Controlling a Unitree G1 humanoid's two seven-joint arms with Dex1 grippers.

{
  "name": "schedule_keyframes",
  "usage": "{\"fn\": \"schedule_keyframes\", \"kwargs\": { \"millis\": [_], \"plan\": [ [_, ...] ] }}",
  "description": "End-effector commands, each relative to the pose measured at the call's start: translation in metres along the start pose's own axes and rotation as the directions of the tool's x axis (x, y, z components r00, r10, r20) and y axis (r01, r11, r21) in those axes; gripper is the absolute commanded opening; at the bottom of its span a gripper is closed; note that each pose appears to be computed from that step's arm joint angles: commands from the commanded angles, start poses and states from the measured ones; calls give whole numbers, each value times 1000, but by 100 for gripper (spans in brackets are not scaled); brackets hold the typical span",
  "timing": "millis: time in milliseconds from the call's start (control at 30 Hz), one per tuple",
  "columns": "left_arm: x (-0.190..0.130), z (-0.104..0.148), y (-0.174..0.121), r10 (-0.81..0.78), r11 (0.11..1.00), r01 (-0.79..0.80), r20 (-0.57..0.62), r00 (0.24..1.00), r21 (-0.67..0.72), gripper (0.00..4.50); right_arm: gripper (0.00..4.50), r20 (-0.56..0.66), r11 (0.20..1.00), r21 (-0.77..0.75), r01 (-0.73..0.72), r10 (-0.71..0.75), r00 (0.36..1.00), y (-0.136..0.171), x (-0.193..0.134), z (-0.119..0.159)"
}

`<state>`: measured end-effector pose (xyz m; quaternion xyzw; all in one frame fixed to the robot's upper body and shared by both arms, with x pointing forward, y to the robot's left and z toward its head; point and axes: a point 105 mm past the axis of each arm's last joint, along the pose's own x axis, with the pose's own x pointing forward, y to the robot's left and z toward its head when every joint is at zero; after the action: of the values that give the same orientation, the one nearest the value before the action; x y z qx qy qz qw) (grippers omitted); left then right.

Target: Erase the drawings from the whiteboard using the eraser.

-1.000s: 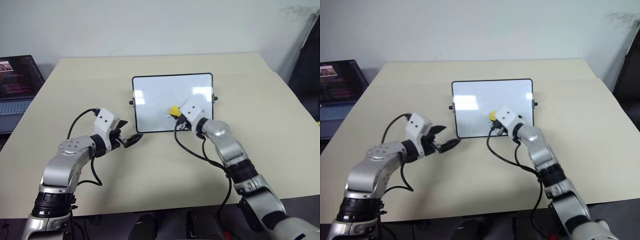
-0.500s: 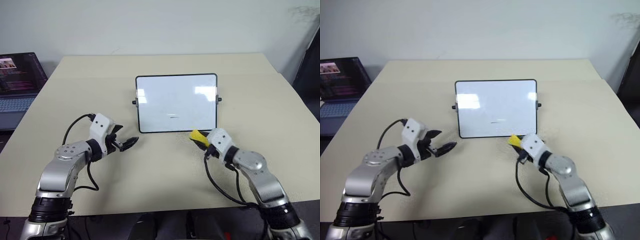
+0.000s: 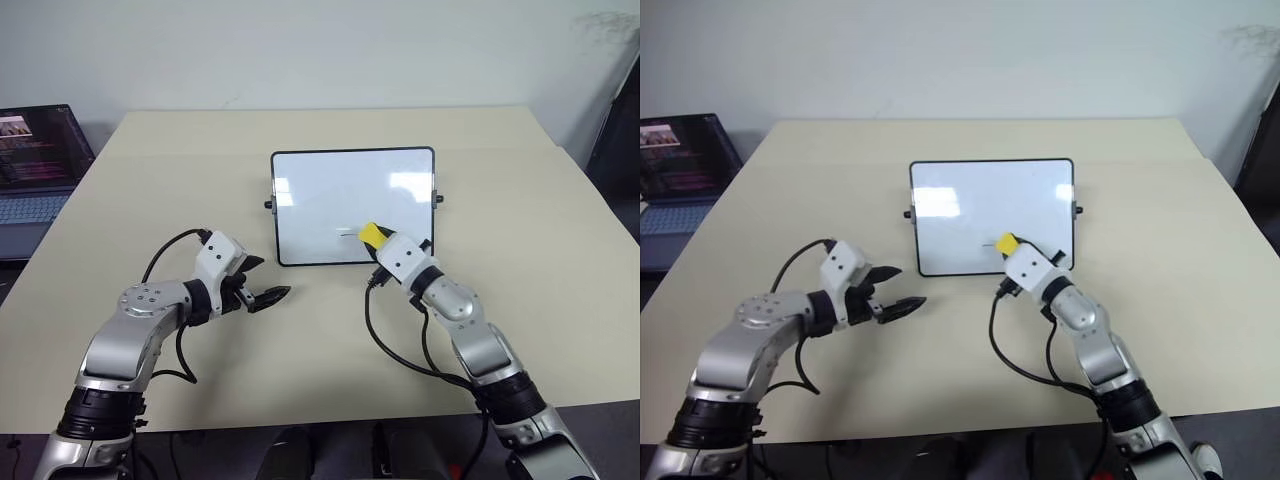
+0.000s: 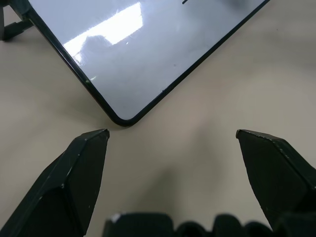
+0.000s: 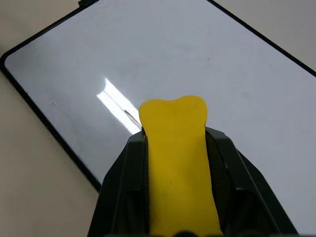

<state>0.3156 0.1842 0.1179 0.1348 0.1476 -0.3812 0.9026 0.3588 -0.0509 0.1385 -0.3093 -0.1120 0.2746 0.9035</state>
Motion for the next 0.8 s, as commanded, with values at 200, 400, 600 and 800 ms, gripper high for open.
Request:
{"fn": "schedule_keyframes", "kwargs": {
  "millis": [200,400,600,800],
  "plan": [
    [-1,9,3,2,999,-3,22,1000,45,450,117,97,998,-37,-53,57,994,13,37,34],
    [-2,6,3,8,999,-9,24,1000,42,450,117,7,992,-61,-107,108,994,25,43,11],
    [-3,6,4,12,999,-13,25,1000,43,450,117,-92,1000,-1,-25,24,995,2,40,-11],
    [-1,6,2,-2,999,1,33,999,42,450,117,-206,1000,18,-15,19,978,-7,26,-36]
  ]
}}
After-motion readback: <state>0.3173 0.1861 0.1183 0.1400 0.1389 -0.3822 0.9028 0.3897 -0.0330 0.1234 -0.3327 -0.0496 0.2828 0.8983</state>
